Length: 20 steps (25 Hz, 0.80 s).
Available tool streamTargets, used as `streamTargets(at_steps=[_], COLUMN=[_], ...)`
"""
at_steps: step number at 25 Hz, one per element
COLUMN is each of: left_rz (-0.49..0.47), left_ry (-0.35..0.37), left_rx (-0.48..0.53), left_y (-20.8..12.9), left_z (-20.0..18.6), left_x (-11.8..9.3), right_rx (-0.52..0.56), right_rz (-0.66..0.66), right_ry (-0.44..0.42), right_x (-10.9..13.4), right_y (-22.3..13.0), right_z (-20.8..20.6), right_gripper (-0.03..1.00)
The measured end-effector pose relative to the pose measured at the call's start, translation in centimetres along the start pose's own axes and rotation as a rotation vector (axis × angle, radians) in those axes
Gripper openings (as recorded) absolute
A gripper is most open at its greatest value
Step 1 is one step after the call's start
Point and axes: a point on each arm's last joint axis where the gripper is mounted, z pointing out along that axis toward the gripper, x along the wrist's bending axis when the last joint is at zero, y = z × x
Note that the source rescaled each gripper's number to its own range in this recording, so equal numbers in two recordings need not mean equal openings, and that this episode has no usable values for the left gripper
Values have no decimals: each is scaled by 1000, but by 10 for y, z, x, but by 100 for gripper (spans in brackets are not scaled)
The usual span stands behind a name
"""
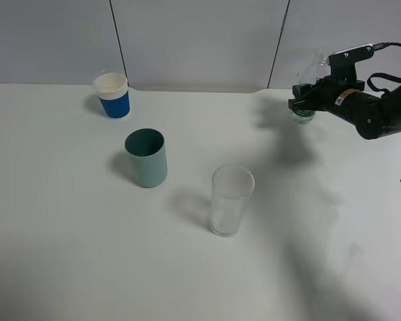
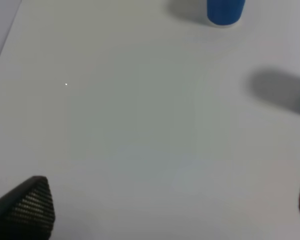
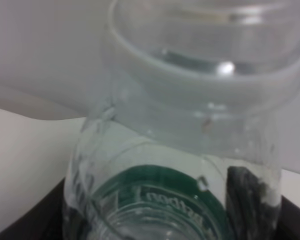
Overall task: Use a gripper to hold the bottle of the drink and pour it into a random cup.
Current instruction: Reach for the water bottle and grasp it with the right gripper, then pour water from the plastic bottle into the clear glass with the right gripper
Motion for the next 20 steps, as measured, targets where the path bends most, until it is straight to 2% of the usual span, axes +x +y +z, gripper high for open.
streamTargets(at_steps=[11,16,20], left_rz=[0,0,0], left_ry=[0,0,0], left_rx=[0,0,0], left_y=[0,0,0], left_z=[0,0,0], left_x=[0,0,0], right_rx=[12,20,-22], right_rz=[12,-73,-112], right_ry=[-1,83,139], right_x=[1,17,33], right_y=[1,13,33], right_z=[0,-3,-7], right_gripper=[3,3,3])
